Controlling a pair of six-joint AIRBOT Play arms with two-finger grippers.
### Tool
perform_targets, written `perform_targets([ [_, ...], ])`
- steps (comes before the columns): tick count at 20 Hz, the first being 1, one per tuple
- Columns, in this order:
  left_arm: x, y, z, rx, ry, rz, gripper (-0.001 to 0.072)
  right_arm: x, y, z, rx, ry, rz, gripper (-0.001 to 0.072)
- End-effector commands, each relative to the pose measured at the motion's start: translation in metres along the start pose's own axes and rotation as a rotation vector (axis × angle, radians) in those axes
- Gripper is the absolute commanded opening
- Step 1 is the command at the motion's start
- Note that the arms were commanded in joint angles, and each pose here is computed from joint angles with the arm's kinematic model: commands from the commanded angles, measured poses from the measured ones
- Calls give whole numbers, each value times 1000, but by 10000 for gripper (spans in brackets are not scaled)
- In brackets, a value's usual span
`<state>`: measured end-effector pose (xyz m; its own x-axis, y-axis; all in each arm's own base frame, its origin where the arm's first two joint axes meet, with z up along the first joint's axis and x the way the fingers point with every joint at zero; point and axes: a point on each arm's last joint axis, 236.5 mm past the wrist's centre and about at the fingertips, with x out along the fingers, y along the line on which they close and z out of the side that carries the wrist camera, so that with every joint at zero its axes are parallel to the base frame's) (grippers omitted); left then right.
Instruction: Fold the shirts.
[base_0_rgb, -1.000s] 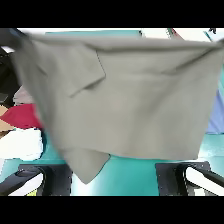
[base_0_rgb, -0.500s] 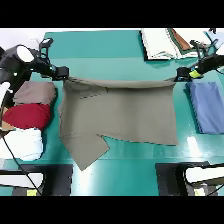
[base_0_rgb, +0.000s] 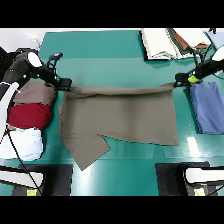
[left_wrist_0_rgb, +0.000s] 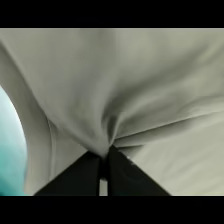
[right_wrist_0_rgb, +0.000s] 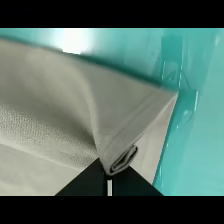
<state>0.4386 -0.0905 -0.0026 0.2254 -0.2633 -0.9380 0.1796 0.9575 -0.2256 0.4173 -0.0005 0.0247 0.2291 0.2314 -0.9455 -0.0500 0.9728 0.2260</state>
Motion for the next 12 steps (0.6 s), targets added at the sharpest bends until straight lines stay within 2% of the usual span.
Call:
perform_targets([
  [1,22,8,-39,-13,122,9,32,18,-1,-37,23,53,0,18],
  [2,25,9,-45,-30,139,12,59,23,1,-46,34,68,14,18],
  [3,26,9,-47,-36,145,11,381,27,5,-49,45,73,33,69],
  [4,24,8,-49,-58,151,12,572,28,8,-48,51,67,45,315],
  [5,17,6,-56,-56,175,8,536,26,12,-48,55,66,60,422],
  [9,-17,-2,-99,-47,176,20,541,-10,37,-58,33,50,117,419],
  [12,-25,-7,-161,-123,147,31,542,-40,51,-67,12,-32,125,418],
])
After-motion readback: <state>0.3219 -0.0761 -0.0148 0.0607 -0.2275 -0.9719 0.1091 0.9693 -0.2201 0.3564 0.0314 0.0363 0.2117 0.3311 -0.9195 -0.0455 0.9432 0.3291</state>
